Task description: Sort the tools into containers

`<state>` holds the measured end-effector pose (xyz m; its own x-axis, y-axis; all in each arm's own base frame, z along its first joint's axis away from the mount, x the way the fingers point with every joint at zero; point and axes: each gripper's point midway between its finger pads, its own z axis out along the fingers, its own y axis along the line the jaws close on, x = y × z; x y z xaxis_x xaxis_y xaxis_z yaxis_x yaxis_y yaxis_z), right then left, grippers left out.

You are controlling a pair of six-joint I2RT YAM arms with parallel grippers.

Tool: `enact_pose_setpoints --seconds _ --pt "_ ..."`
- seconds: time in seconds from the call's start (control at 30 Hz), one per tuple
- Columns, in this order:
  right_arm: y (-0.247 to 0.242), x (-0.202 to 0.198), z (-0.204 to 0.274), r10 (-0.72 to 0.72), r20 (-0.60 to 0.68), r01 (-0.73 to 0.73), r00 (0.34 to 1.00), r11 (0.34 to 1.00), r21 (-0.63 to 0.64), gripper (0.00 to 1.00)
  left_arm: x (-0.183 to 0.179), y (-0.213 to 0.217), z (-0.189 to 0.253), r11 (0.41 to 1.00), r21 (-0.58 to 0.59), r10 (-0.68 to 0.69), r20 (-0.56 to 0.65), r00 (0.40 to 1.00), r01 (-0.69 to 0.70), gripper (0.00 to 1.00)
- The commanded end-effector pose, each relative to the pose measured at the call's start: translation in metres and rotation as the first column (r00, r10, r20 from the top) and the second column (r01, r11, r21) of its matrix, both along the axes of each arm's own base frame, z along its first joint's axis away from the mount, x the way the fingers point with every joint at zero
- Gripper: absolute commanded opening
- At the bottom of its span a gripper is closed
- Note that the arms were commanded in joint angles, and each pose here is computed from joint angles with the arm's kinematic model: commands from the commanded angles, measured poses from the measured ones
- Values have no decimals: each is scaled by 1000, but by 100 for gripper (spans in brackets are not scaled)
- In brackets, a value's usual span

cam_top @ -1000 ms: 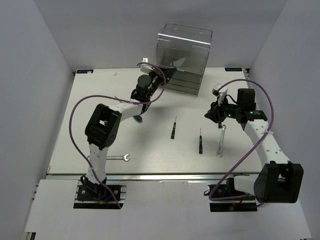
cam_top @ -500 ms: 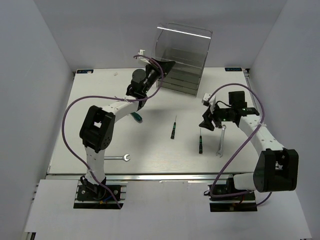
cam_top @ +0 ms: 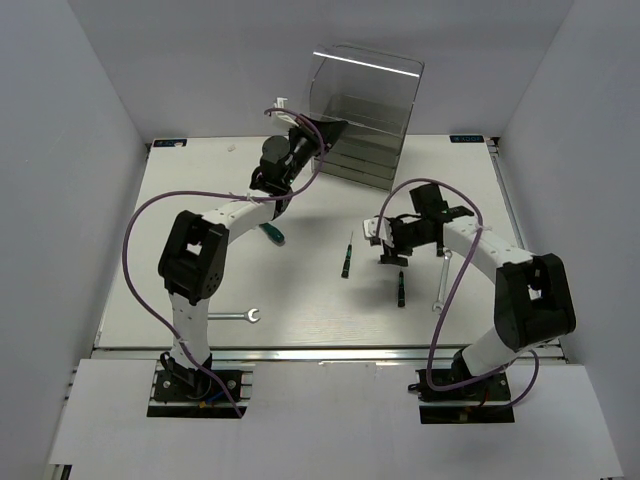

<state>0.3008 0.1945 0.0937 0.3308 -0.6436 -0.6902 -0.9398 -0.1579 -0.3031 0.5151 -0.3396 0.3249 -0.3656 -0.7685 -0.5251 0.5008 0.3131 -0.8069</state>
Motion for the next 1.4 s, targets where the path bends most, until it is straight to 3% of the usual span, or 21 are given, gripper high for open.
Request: enact_pose_setpoints --seconds 0.0,0.03,0.2,0.3,0.43,0.53,0.67,0.83,1.03,1.2,1.37 --pt "8 61 29 -117 226 114 967 993 30 71 -4 17 66 997 -67 36 127 991 -28 0" --pt "-2 79 30 -268 240 270 933 962 26 70 -4 18 67 997 -67 36 130 991 -28 0" --pt "-9 132 67 -449 369 433 814 892 131 61 0 16 70 997 -68 31 137 990 -21 0" --pt "-6 134 67 -423 387 408 820 905 125 56 0 17 69 997 -76 28 134 991 -17 0" --pt "11 110 63 -266 388 240 882 964 115 65 1 17 70 996 -82 28 135 990 -17 0" --pt "20 78 42 -81 316 70 945 996 49 68 2 17 70 996 -84 29 135 990 -18 0" --pt "30 58 36 14 192 -22 981 999 44 67 2 18 70 996 -91 30 132 991 -18 0" --pt "59 57 30 -109 40 107 993 992 60 55 3 18 65 996 -91 28 117 993 -17 0" --pt "105 38 19 -169 -65 173 983 983 66 59 5 19 64 995 -96 34 112 993 -23 0" --pt "131 36 0 -321 -151 327 935 945 18 59 5 20 65 996 -89 30 108 994 -20 0" --pt "149 37 1 -340 -233 356 911 934 29 61 6 20 68 996 -90 28 113 993 -18 0"
